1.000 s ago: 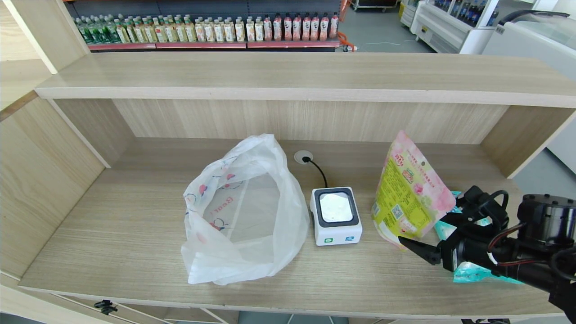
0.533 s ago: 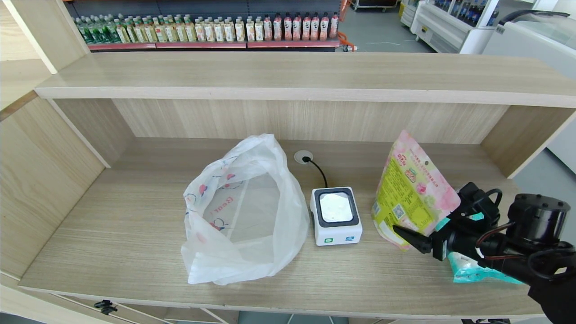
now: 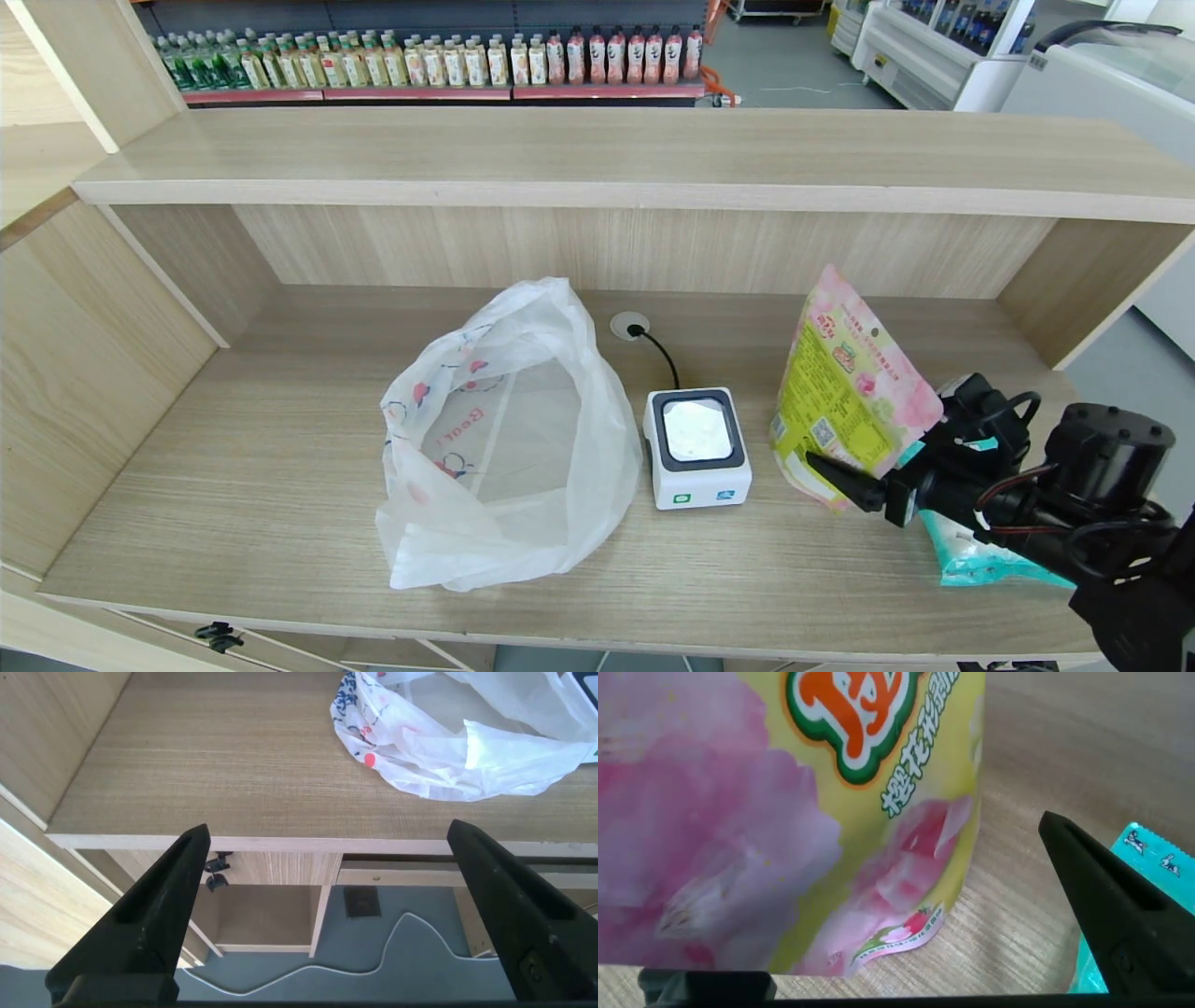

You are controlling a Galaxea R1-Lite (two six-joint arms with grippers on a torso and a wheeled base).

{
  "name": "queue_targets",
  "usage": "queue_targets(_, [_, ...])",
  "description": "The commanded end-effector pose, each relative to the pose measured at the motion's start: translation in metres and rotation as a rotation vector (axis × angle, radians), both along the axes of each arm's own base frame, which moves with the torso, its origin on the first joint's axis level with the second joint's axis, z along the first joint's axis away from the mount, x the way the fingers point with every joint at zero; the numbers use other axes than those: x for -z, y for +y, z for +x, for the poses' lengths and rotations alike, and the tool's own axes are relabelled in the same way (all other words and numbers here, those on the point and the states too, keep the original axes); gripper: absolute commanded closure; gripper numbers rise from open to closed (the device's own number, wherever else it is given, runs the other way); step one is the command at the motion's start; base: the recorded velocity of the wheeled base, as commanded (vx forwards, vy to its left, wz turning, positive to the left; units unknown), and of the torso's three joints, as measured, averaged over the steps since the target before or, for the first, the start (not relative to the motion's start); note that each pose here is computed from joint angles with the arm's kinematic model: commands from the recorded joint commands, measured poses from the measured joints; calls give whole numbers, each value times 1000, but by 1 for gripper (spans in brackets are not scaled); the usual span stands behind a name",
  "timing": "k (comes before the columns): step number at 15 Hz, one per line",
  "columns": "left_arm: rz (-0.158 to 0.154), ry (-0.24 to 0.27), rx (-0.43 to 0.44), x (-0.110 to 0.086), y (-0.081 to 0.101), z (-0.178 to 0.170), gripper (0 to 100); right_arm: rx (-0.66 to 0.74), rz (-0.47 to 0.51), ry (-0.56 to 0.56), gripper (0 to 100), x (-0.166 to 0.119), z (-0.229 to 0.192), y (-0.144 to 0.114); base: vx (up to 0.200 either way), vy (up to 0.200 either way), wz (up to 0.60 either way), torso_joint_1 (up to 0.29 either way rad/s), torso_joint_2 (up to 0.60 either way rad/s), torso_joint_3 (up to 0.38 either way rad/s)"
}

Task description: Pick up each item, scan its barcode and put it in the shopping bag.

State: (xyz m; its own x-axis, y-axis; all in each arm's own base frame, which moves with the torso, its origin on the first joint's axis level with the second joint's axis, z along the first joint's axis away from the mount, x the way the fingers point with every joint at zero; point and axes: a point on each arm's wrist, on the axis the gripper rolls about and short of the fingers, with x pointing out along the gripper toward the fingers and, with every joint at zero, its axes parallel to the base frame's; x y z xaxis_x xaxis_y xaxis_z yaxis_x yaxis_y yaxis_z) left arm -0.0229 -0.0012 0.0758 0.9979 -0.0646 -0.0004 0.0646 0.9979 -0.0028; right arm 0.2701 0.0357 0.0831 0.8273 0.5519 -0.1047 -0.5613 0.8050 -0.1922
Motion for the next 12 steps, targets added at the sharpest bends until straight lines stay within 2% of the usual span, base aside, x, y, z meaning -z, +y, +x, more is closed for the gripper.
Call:
queue_targets(1, [0, 0, 0, 0, 0, 0, 0, 1, -4, 27, 0, 10, 3, 0, 0, 0, 0, 0, 0, 0])
queue_targets(5, [0, 0, 0, 0, 0, 0, 0, 1, -5, 55, 0, 18, 6, 0, 0, 0, 0, 0, 0, 0])
queue_targets(12, [0, 0, 0, 0, 0, 0, 0, -87, 15, 18, 0, 14, 18, 0, 0, 0, 0, 0, 0, 0])
